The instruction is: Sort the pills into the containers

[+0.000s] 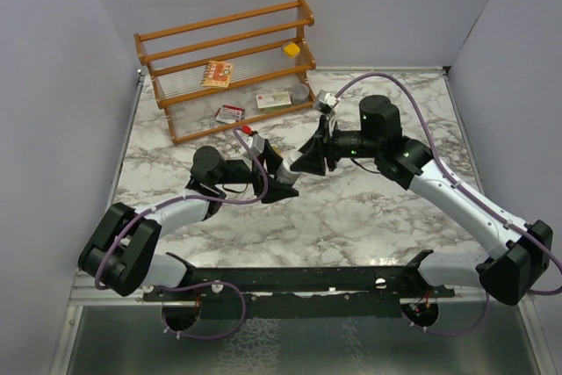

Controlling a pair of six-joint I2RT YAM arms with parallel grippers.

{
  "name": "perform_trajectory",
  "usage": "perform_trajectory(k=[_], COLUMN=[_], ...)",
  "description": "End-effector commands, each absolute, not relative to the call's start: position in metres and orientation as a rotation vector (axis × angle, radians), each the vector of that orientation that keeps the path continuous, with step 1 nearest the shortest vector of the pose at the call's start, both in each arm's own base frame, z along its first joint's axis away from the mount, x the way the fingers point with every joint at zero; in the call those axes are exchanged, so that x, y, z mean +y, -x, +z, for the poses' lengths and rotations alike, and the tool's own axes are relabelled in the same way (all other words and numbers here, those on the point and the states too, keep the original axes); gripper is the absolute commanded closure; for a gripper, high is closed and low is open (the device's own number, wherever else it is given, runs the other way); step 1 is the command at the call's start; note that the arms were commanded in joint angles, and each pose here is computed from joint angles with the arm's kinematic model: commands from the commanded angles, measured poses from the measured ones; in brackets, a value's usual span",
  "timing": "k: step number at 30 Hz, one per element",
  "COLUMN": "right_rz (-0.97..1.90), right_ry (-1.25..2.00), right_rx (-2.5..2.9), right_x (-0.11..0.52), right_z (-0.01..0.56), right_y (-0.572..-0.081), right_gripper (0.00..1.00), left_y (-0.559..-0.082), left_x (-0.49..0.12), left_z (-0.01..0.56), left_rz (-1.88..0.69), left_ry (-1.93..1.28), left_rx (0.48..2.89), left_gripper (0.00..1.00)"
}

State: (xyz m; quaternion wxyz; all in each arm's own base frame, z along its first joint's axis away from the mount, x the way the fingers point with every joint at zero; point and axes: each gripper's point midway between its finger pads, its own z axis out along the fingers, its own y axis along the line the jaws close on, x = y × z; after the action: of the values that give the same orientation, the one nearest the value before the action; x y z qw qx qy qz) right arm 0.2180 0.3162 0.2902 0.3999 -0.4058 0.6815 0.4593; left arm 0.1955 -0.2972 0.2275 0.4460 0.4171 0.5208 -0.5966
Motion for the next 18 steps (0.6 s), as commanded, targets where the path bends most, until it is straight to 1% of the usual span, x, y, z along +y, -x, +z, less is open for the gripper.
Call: perform_trajectory(k=[1, 4, 6, 13, 16, 18], right_rz=[1.195, 1.193, 1.181, 1.119, 1.091, 1.081], right_ry=[1.031, 1.026, 1.029, 1.016, 1.012, 1.013], right_rx=[1.656, 1.671, 1.680, 1.717, 1.728, 1.730], right_x=[0.320, 0.321, 0.320, 0.315, 0.312, 0.310], right_z=[0.303, 0.299, 0.296, 0.291, 0.292, 0.292], right_y=[-0.213, -0.215, -0.217, -0.222, -0.224, -0.224], right_gripper=[0.99, 0.99, 0.99, 0.99, 0.99, 0.99], left_y=[-0.196, -0.194, -0.192, -0.191, -0.191, -0.190], left_x=[-0.298, -0.297, -0.296, -0.294, -0.294, -0.294], left_z=[0.240, 0.243, 0.246, 0.249, 0.250, 0.250], left_rz=[-1.451, -1.445, -1.441, -1.426, -1.428, -1.429], left_ry=[-1.028, -1.032, -1.037, -1.028, -1.025, -1.026], left_rx=[1.230, 1.214, 1.199, 1.187, 1.189, 1.188], left_gripper=[0.37, 0.47, 0.49, 0.45, 0.35, 0.33])
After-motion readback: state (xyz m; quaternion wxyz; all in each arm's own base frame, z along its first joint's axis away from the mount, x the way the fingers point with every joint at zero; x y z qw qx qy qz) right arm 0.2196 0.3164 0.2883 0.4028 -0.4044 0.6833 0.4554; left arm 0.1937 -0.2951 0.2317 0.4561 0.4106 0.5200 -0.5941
